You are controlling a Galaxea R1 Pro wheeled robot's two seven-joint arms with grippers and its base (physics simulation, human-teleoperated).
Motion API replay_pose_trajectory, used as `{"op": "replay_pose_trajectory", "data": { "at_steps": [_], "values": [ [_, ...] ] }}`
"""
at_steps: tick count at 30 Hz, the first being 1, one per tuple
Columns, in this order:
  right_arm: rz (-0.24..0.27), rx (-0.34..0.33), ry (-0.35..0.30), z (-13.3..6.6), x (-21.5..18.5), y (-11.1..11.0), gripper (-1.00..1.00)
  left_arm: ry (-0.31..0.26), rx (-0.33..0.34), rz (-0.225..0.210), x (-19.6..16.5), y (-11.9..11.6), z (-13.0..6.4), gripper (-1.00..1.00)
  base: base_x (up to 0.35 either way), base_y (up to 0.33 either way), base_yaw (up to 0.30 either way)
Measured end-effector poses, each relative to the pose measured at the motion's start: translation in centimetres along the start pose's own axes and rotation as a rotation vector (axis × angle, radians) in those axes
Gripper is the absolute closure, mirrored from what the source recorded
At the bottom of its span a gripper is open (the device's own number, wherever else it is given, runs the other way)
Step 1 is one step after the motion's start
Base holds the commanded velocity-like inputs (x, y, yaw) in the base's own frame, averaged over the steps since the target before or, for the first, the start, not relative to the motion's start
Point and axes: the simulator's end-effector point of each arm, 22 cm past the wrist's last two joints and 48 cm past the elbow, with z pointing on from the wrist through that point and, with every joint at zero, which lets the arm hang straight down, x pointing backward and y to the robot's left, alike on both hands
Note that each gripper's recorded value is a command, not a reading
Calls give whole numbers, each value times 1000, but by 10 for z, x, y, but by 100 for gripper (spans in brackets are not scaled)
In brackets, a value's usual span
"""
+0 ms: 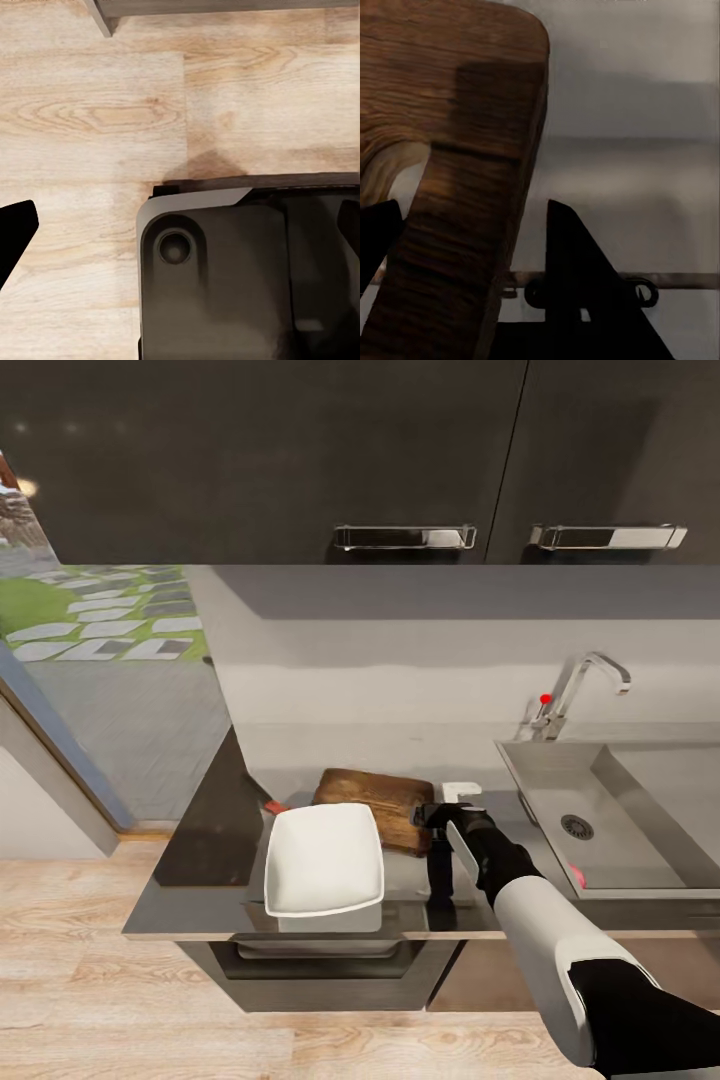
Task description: In the kitchen, take the Vidalia onion out of the sink, dice it on the chopping board with the paring knife, put the diced onion into the bowl on the countertop, then place both the paring knife and the chopping board into the sink.
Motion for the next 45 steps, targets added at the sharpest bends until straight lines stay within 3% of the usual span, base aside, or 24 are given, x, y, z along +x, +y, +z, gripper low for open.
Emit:
{"op": "replay_pose_trajectory", "data": {
  "at_steps": [25,33,45],
  "values": [
    [-3,5,-29,-14,-19,-2,100,-34,-1,1,-14,0,0,-100,0,0,0],
    [-1,5,-30,-15,-19,-2,100,-35,-1,1,-14,0,0,-100,221,0,0],
    [-1,4,-30,-15,-19,-2,100,-34,-1,1,-14,0,0,-100,23,-3,0]
  ]
}}
